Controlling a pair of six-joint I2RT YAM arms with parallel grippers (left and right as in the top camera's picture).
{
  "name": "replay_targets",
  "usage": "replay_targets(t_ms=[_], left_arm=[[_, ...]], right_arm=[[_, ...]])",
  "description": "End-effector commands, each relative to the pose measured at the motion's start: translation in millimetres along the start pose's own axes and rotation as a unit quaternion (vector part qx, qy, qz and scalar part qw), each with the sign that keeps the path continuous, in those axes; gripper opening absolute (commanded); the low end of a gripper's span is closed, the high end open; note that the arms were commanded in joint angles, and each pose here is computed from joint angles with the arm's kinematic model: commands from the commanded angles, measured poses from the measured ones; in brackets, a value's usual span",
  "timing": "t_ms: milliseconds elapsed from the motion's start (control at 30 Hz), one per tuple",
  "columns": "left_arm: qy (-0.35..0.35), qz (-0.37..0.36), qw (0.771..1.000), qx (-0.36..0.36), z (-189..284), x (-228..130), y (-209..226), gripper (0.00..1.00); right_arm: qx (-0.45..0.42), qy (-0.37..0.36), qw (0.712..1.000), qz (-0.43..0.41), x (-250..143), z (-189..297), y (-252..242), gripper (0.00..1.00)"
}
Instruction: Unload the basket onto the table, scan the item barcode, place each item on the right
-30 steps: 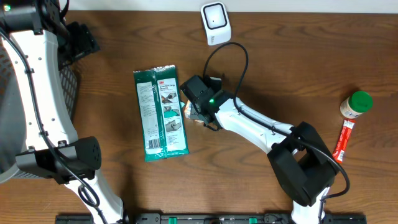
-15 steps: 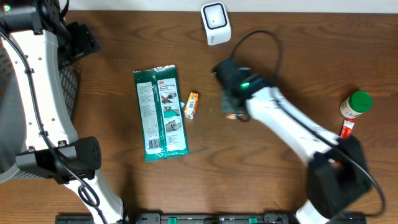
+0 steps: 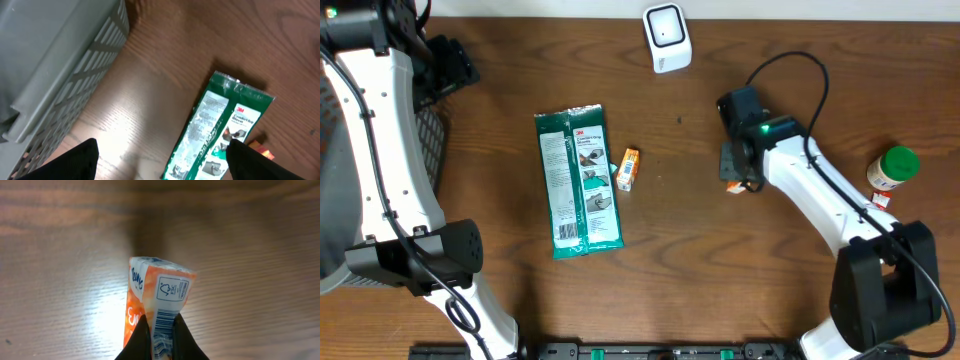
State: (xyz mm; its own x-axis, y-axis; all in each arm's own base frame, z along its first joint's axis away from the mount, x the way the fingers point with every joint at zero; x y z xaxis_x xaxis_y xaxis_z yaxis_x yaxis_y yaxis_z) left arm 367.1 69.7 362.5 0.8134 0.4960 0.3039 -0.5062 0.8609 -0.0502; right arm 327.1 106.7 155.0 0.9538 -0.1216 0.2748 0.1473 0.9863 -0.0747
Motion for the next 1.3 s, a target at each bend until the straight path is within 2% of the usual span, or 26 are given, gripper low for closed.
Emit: replay_targets(t_ms=[0, 67, 133, 200, 267, 433, 533, 767, 967, 1100, 1267], left_arm=[[0.026, -0.007, 1.000, 0.017, -2.0, -6.2, 5.0, 0.82], [0.026, -0.007, 1.000, 0.017, -2.0, -6.2, 5.0, 0.82], [0.026, -0.007, 1.000, 0.017, -2.0, -6.2, 5.0, 0.82], [0.026, -0.007, 1.000, 0.017, -2.0, -6.2, 5.0, 0.82], [0.026, -0.007, 1.000, 0.017, -2.0, -6.2, 5.0, 0.82], [0.026, -0.007, 1.000, 0.017, -2.0, -6.2, 5.0, 0.82], [0.026, -0.007, 1.000, 0.017, -2.0, -6.2, 5.0, 0.82], [0.026, -0.007, 1.000, 0.017, -2.0, -6.2, 5.0, 0.82], [0.026, -0.007, 1.000, 0.017, -2.0, -6.2, 5.0, 0.82], [0.026, -0.007, 1.000, 0.017, -2.0, -6.2, 5.0, 0.82], [0.026, -0.007, 1.000, 0.017, -2.0, -6.2, 5.0, 0.82]], right_arm=[[0.059, 0.021, 0.998, 0.020, -5.8, -3.1, 12.4, 0.04], [0.092, 0.024, 0.995, 0.041, -5.4, -2.1, 18.2, 0.10], [0.097, 0.026, 0.994, 0.044, -5.9, -1.9, 19.0, 0.30], [0.090, 0.030, 0.994, 0.046, -7.5, -2.1, 17.2, 0.56], [0.076, 0.032, 0.995, 0.055, -8.5, -2.7, 13.6, 0.64], [0.050, 0.023, 0.997, 0.051, 1.6, -1.7, -2.6, 0.66], [0.077, 0.024, 0.996, 0.046, 8.0, 4.3, -0.9, 0.70], [0.130, 0.034, 0.989, 0.066, 7.9, 9.4, 8.8, 0.70], [0.110, 0.037, 0.991, 0.071, 6.3, 8.5, 4.1, 0.63], [0.084, 0.045, 0.995, -0.008, 10.9, 5.2, -12.9, 0.62], [0.131, 0.069, 0.986, -0.079, 21.5, -1.1, -46.3, 0.60]])
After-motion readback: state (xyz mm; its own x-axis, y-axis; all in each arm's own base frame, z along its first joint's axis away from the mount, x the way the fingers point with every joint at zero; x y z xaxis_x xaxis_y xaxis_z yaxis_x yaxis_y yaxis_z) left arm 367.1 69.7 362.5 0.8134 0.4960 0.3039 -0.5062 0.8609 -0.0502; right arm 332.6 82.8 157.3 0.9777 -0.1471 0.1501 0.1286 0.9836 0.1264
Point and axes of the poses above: each gripper's point midway between its finger pads, its own z axis back along the fingers, its own y axis along the line the jaws close on, x = y × z, the point moved 9 cm from there along z, back along the fingers, and after that the axes turned 1 degree about -z, right-handed, at the moved point
